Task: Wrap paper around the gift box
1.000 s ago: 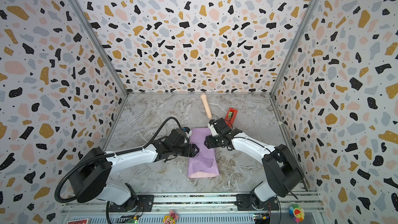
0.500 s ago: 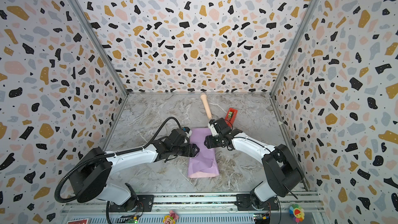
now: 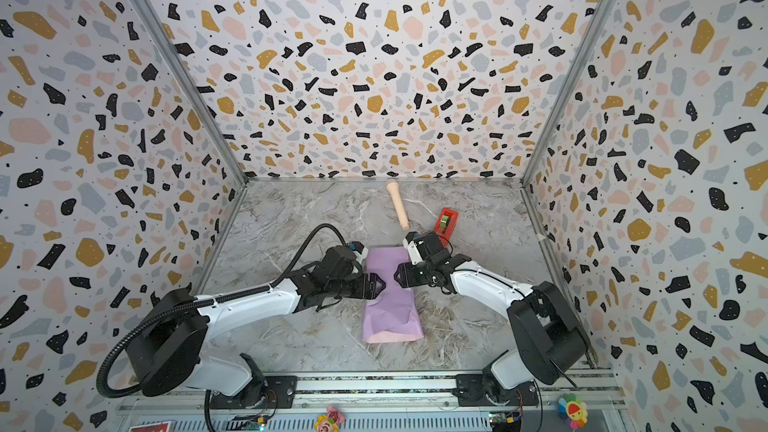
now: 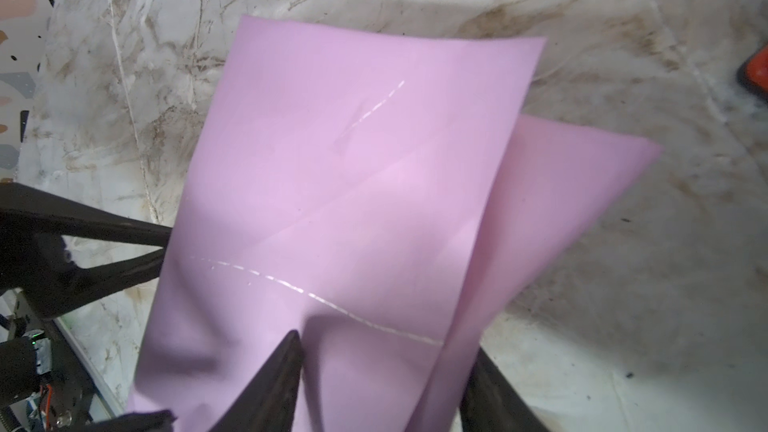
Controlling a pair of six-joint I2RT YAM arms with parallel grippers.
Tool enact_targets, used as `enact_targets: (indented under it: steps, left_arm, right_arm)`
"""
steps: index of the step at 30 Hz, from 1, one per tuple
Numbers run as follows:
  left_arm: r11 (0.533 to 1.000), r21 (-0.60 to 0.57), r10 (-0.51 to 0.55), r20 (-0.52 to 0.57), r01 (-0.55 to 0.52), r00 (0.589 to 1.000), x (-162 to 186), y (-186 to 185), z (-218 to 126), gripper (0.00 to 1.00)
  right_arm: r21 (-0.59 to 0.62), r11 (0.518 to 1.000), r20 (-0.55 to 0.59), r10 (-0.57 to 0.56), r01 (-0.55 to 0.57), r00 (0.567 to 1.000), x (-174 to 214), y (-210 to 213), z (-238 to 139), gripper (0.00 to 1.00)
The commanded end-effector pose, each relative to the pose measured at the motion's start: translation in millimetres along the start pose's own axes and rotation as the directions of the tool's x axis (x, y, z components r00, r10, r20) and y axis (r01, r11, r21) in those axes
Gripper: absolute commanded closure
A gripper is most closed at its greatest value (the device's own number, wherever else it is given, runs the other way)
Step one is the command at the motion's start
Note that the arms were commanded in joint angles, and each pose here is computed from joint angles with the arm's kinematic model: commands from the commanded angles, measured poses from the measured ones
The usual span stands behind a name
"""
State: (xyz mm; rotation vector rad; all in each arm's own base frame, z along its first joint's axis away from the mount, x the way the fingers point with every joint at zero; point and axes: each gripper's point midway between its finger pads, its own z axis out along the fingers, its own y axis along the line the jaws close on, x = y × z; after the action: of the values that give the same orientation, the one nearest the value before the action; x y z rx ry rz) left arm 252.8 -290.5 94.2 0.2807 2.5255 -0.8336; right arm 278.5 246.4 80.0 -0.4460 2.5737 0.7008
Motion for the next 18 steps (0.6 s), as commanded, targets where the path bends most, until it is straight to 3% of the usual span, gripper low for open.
enact_targets:
  steps: [1, 18]
  left_arm:
    - [1.0, 0.012, -0.018, 0.024, 0.017, 1.0, -3.9, 2.8, -5.0, 0.15]
    - [0.998, -0.057, 0.01, -0.107, -0.016, 0.994, 27.0, 30.3, 13.6, 0.15]
  right_arm:
    - [0.106, 0.994, -0.176, 0.038, -0.019, 0.984, 56.9, -30.5, 16.2, 0.43]
    - [0.094, 0.996, -0.144, 0.019, -0.005, 0.989, 37.1, -21.9, 9.9, 0.43]
